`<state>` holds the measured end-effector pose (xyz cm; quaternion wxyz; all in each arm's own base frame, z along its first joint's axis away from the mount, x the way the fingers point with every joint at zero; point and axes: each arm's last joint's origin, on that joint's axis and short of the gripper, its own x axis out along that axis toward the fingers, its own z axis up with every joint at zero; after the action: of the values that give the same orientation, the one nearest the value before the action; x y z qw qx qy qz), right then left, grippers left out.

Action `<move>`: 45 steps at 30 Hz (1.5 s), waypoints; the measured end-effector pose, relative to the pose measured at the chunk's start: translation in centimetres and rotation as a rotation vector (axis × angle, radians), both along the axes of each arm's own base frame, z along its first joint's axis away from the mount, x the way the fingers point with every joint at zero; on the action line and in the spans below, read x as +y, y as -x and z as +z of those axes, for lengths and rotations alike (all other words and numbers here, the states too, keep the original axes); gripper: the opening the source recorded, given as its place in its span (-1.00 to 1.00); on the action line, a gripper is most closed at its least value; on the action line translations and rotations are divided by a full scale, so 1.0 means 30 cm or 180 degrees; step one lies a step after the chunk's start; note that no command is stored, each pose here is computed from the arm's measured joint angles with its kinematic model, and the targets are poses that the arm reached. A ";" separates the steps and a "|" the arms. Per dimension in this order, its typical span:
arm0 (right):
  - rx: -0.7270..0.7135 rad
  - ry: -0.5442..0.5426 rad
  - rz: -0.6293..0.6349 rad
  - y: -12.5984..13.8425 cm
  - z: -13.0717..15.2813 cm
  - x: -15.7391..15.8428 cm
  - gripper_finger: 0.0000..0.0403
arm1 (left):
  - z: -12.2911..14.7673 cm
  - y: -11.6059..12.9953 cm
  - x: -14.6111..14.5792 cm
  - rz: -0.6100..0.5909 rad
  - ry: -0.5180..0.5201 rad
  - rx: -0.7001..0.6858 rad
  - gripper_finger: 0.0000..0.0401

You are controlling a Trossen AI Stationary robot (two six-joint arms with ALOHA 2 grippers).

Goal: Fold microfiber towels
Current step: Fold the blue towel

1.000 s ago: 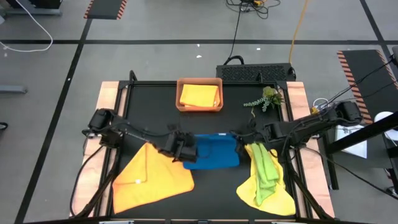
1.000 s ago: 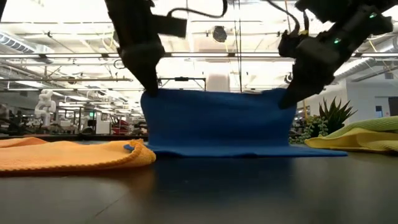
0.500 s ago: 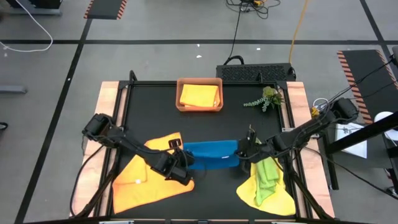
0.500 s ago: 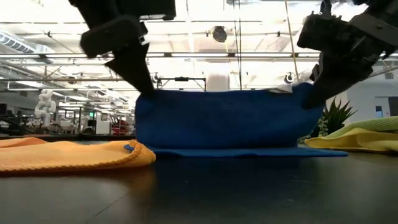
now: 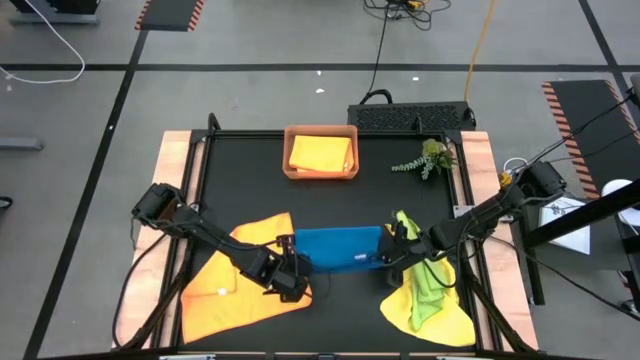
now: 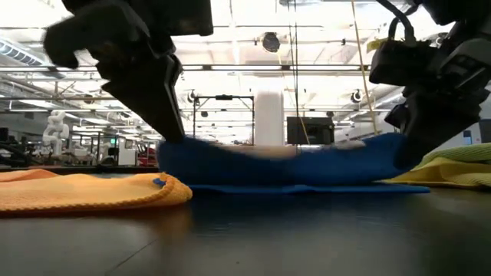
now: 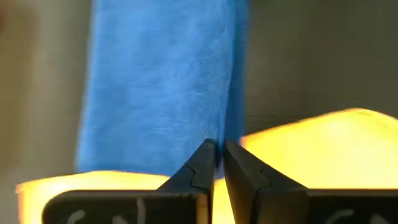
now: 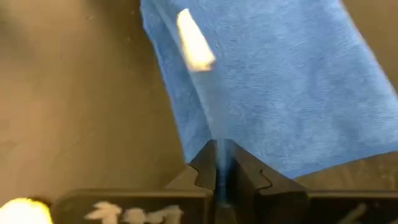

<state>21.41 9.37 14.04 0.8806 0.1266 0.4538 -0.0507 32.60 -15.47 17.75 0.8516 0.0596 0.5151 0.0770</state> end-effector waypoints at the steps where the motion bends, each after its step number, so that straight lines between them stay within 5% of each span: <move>1: 0.0011 -0.0034 0.0025 0.000 0.000 0.001 -0.86 | 0.001 -0.003 -0.004 -0.0052 0.0064 -0.0003 -0.79; 6: 0.0025 -0.0213 0.0124 0.001 0.008 0.007 -0.63 | 0.006 -0.016 -0.018 -0.0187 0.0338 -0.0056 -0.65; 16: 0.0026 -0.0214 0.0032 0.007 0.026 -0.017 -0.23 | 0.009 -0.033 0.001 -0.0177 0.0339 -0.0124 -0.59; 26: -0.0283 -0.0145 -0.0511 0.015 0.104 -0.111 -0.21 | 0.018 -0.068 0.034 -0.0088 0.0404 -0.0319 -0.60; 32: -0.0149 -0.0186 -0.0881 0.032 0.054 -0.173 -0.17 | 0.027 -0.091 0.050 -0.0190 0.0372 -0.0464 -0.60; 45: -0.0192 -0.0146 -0.0842 0.046 0.019 -0.189 -0.10 | 0.072 -0.160 0.078 -0.0070 0.0619 -0.1150 -0.60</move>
<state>20.04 3.70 14.63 0.8764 0.2068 0.4075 -0.1521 37.41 -13.14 19.91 0.9326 -0.0320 0.3584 0.0271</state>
